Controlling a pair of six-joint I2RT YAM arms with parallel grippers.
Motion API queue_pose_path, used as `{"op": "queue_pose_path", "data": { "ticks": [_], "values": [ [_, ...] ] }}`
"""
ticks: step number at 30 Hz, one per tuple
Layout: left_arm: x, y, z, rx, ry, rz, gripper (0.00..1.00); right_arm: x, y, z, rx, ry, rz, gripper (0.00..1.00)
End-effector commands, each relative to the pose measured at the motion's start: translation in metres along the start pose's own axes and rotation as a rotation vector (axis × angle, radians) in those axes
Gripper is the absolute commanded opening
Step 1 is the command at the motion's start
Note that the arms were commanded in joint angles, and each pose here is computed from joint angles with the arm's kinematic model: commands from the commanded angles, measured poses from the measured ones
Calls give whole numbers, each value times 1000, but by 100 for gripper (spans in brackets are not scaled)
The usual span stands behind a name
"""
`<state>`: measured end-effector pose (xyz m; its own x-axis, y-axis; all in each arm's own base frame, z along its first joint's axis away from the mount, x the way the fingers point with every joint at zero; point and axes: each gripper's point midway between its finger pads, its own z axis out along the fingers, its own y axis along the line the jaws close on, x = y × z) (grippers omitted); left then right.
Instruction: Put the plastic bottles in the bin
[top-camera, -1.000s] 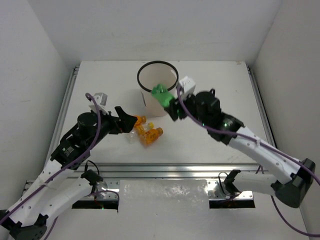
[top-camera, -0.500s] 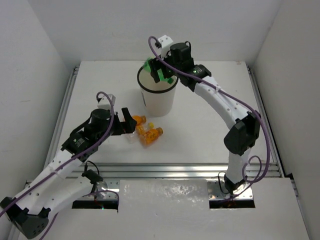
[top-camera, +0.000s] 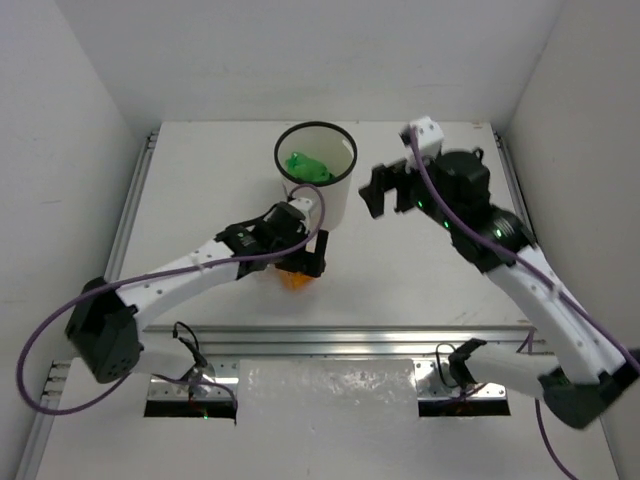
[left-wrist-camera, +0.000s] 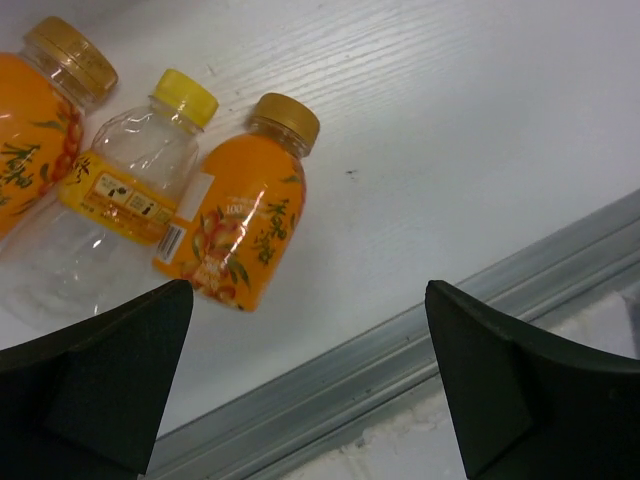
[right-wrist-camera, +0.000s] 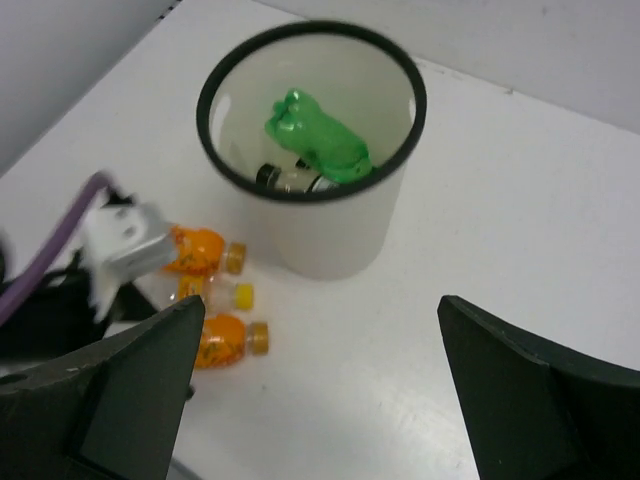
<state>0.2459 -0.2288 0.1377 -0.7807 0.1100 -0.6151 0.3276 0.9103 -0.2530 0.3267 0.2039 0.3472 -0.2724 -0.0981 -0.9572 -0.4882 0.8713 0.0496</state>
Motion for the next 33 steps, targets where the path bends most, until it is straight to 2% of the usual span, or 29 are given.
{"op": "queue_pose_path", "data": {
  "ticks": [1,5,9,10,11,15,21,22,23,24,26,28,29,31,33],
  "values": [
    [-19,0,19,-52,-24,28,99,47,5,-22,-34,32,76,99],
    [-8,18,48,-163,57,62,94,100,6,-45,-53,70,92,99],
    [6,24,69,-181,103,86,88,109,5,-62,-60,38,100,99],
    [13,23,75,-174,131,87,81,109,5,-67,-57,33,101,99],
    [19,20,77,-160,147,84,78,110,4,-69,-54,33,101,99],
    [33,8,82,-123,157,79,73,106,2,-76,-43,9,109,99],
    [56,-9,87,-50,179,76,41,125,-7,-77,24,40,179,99],
    [59,-11,88,-36,183,75,23,137,-10,-76,51,63,222,99],
    [61,-13,87,-27,186,72,13,144,-10,-76,59,75,245,99],
    [60,-15,83,-18,179,66,0,146,-9,-79,58,72,269,99],
    [55,-26,74,17,144,60,0,163,-5,-78,45,93,326,99],
    [40,-42,52,74,60,35,0,170,8,-78,-26,81,376,99],
    [24,-55,43,136,-18,24,0,172,16,-79,-57,78,427,99],
    [4,-87,12,349,-162,19,0,172,29,-78,-131,42,523,99],
    [2,-110,-21,546,-241,42,0,169,47,-81,-236,16,590,99]
  ]
}}
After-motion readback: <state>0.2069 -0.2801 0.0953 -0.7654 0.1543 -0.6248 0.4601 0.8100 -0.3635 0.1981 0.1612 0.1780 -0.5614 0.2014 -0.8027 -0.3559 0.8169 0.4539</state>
